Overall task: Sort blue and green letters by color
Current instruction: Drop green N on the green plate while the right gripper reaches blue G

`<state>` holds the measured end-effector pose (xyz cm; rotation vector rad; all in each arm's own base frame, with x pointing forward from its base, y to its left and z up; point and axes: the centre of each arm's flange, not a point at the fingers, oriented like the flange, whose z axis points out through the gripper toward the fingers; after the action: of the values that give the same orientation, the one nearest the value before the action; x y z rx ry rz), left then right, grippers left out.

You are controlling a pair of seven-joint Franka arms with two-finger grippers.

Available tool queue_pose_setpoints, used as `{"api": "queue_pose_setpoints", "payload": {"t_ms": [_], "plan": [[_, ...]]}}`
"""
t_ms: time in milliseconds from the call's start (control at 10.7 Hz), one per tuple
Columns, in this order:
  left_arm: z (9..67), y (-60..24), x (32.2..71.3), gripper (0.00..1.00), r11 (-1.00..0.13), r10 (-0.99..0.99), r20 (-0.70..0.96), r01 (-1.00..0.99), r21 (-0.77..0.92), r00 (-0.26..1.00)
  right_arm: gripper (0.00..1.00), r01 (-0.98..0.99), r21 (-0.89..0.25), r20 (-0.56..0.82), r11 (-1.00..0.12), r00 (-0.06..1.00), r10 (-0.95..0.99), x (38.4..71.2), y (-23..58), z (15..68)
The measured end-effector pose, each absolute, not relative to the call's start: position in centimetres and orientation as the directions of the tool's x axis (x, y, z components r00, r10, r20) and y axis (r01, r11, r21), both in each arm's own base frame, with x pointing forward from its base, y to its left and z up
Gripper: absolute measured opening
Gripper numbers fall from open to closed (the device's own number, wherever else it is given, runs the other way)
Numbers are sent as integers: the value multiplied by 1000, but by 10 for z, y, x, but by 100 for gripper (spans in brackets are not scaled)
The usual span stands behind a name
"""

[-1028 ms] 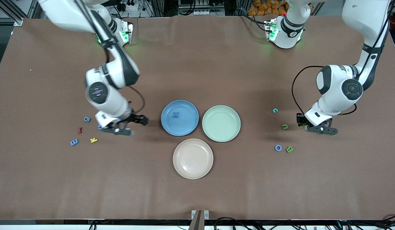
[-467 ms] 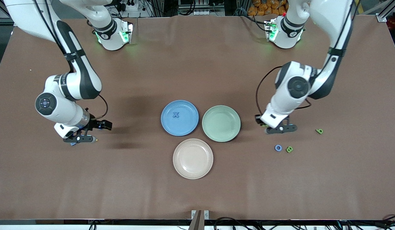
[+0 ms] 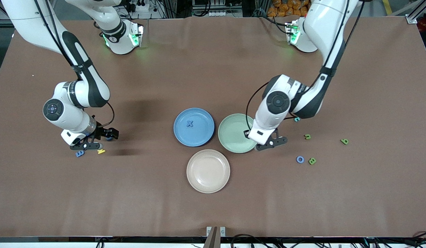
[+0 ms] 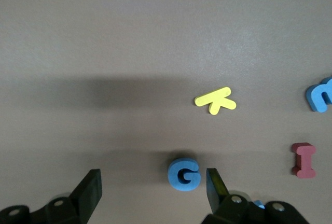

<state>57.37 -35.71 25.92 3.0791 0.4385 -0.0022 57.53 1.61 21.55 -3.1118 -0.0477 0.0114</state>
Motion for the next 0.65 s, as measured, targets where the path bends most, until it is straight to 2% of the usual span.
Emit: {"api": "queue_pose_setpoints", "payload": {"t_ms": [280, 374, 467, 561, 654], "plan": [[239, -381, 566, 33, -939, 344, -23, 344, 20, 939, 85, 63, -30, 0, -998, 998, 63, 572, -6, 207], [240, -384, 566, 37, -932, 362, -21, 362, 23, 932, 85, 66, -30, 12, -997, 998, 66, 572, -9, 203], [244, -384, 569, 50, -926, 376, -16, 376, 29, 927, 83, 68, -30, 25, -997, 997, 67, 570, -9, 196], [248, -381, 574, 63, -920, 391, -9, 391, 34, 920, 76, 70, -32, 27, -997, 997, 69, 567, -7, 188], [253, -372, 581, 76, -913, 407, -2, 407, 39, 913, 73, 70, -34, 19, -997, 997, 69, 565, -7, 180]]}}
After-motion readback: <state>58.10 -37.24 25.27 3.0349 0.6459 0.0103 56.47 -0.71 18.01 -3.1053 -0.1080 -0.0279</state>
